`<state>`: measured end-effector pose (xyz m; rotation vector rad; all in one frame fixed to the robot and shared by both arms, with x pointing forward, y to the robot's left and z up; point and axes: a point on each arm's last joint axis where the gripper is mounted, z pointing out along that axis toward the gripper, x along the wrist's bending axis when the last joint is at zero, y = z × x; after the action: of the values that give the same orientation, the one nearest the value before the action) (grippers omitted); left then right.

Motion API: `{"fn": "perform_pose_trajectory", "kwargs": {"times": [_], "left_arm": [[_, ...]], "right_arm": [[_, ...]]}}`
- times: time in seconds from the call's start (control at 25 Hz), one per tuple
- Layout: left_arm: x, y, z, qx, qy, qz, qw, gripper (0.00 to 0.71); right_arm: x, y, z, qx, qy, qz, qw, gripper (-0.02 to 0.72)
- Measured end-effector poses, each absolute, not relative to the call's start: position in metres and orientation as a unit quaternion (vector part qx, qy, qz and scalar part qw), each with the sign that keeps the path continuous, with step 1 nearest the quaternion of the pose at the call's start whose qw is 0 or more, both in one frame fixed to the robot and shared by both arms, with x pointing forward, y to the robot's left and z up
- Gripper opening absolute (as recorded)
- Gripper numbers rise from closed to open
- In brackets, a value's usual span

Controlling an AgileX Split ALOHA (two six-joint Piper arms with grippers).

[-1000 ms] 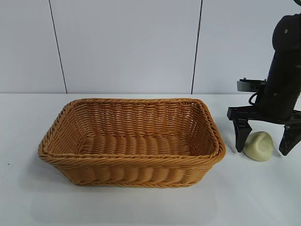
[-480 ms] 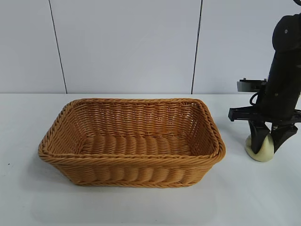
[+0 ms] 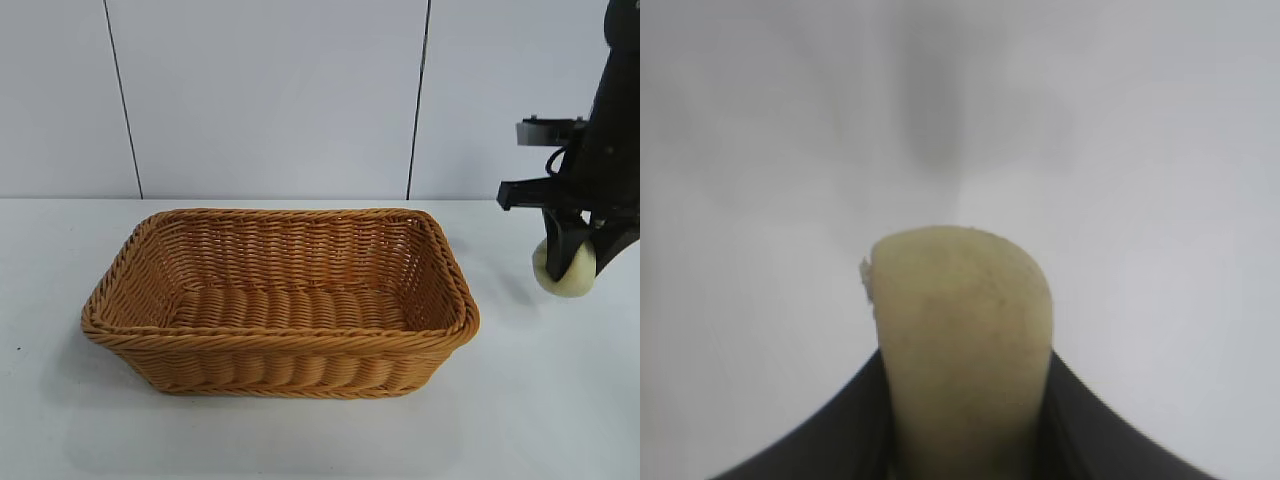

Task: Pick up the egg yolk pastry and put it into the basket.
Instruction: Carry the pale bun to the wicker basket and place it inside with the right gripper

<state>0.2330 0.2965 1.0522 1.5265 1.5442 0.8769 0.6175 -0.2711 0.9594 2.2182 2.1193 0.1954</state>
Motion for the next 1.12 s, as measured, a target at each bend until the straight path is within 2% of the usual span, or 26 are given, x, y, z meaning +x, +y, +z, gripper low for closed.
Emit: {"fn": "perform_pose_trajectory", "kwargs": {"times": [0.28,0.44,0.8,1.12], "left_arm": [[0.233,0.296,1.052,0.6,0.607,0.345,0.389,0.692],[0.233,0.296,1.052,0.6,0.607,0.345,0.389,0.692],[0.233,0.296,1.052,0.6,0.607,0.345,0.389,0.692],[0.233,0.296,1.052,0.6,0.607,0.345,0.389,0.692]], "right_arm": [[0.599,-0.272,1.013,0.711,0.693,0.098,0.063,0.224],[0.591,-0.273,1.034,0.709,0.692,0.115,0.078,0.224],[0.586,-0.262,1.044,0.705,0.692,0.138,0.069,0.224],[0.574,-0.19,1.045,0.638,0.749,0.165,0.061,0.224]]}}
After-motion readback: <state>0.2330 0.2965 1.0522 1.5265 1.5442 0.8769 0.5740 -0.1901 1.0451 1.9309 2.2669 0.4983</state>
